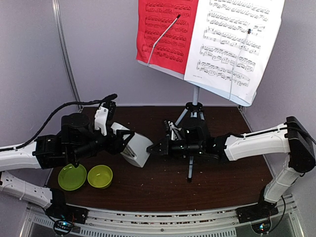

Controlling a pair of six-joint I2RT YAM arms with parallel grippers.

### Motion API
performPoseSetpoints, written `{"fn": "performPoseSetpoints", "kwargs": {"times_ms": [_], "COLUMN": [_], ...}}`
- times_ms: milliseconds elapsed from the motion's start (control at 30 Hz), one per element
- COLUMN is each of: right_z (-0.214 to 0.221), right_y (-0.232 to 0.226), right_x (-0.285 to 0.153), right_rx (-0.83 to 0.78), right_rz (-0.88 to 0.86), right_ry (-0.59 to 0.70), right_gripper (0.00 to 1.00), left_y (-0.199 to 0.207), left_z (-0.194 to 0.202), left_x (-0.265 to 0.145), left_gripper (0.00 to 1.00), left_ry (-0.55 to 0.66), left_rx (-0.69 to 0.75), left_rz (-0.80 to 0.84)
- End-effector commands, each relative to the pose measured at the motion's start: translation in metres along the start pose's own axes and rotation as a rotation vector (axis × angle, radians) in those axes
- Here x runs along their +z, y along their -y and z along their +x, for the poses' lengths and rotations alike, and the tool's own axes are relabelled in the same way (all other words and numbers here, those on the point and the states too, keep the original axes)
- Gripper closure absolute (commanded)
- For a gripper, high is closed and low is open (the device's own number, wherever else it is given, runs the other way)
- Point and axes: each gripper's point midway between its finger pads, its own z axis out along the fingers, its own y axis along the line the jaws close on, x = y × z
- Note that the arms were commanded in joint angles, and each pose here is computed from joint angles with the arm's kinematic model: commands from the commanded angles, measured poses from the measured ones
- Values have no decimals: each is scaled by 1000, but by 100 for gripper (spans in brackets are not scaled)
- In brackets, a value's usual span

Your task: Set up the instrument practice props

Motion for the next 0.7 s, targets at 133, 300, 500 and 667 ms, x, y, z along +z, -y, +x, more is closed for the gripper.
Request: {"fn": "performPoseSetpoints", "kwargs": {"times_ms": [133, 300, 500, 667], "right_z": [-29, -32, -41, -46], "right_y": [11, 13, 11, 9], "right_x": [-2, 0, -1, -1], "right_rx": [105, 136, 209, 255], "right_rz": [-11, -4, -19, -28], "right_ry": [98, 108, 137, 154], "right_gripper": [100, 100, 100, 100], "left_y": [15, 15, 15, 16], "left_z": [-42, -41, -40, -39], "left_x": [-13, -11, -10, -8], "left_gripper": [100, 100, 100, 100], "left_ry": [147, 143, 141, 141], "left_rx": [-75, -64, -59, -58], "left_rz": [76, 71, 67, 71]}}
